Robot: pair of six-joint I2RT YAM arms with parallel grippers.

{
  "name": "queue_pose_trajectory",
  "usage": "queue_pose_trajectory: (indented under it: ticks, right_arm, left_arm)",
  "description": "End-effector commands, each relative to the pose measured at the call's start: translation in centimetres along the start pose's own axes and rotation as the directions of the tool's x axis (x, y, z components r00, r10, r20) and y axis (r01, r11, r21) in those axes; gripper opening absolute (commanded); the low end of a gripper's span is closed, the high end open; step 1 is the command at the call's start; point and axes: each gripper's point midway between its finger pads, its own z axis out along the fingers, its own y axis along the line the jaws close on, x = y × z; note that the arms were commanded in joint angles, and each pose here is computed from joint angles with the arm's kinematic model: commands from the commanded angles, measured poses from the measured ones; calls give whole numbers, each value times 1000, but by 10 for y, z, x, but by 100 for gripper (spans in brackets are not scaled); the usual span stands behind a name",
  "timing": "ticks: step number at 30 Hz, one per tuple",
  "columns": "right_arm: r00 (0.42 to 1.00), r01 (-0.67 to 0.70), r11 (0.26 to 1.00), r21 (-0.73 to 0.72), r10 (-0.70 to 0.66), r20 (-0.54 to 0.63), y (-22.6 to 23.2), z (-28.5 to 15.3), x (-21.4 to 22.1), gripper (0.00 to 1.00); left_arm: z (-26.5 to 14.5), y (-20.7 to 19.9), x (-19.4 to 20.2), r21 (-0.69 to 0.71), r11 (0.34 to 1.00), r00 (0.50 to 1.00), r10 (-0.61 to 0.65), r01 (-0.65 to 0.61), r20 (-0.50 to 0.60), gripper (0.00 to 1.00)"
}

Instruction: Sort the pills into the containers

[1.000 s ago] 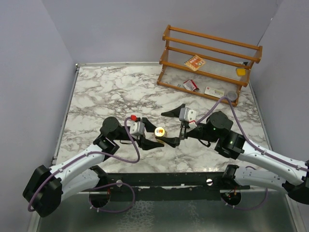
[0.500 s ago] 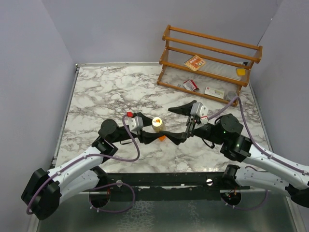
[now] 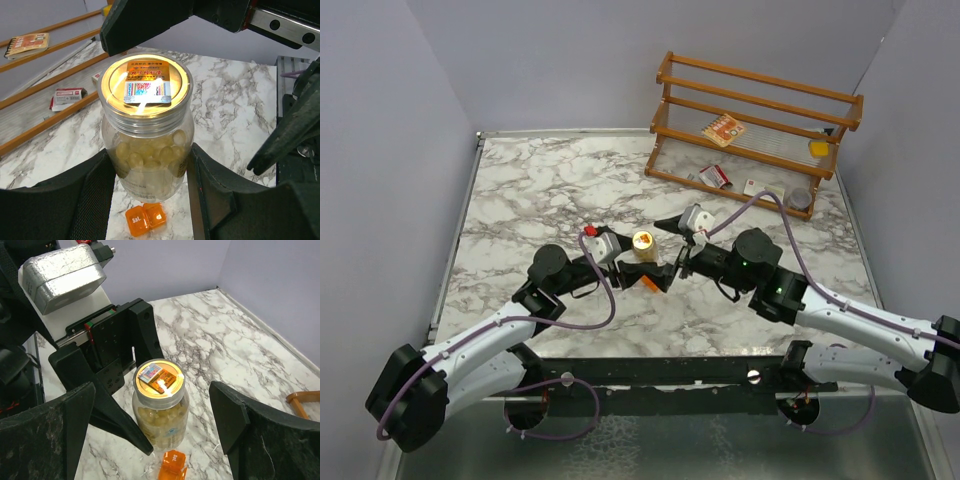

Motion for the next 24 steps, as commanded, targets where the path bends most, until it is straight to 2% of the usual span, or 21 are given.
queue_pose_trajectory:
  ticks: [1, 10, 17, 24]
  right_arm:
    - [995, 29, 996, 86, -37, 95, -15, 4, -30, 98]
    - [993, 26, 989, 143, -42, 109, -24, 8, -30, 98]
    - [996, 23, 983, 184, -40, 85, -31, 10, -25, 83]
    - [997, 6, 987, 158, -18, 76, -26, 15, -18, 83]
  left_arm:
    - [1, 5, -2, -30, 999, 1000, 21, -21, 10, 0]
    - [-1, 8, -2, -50, 998, 1000, 25, -25, 11, 0]
    - [-5, 8, -4, -60, 998, 999, 29, -28, 22, 0]
    - [-6, 11, -2, -80, 996, 999, 35, -34, 19, 0]
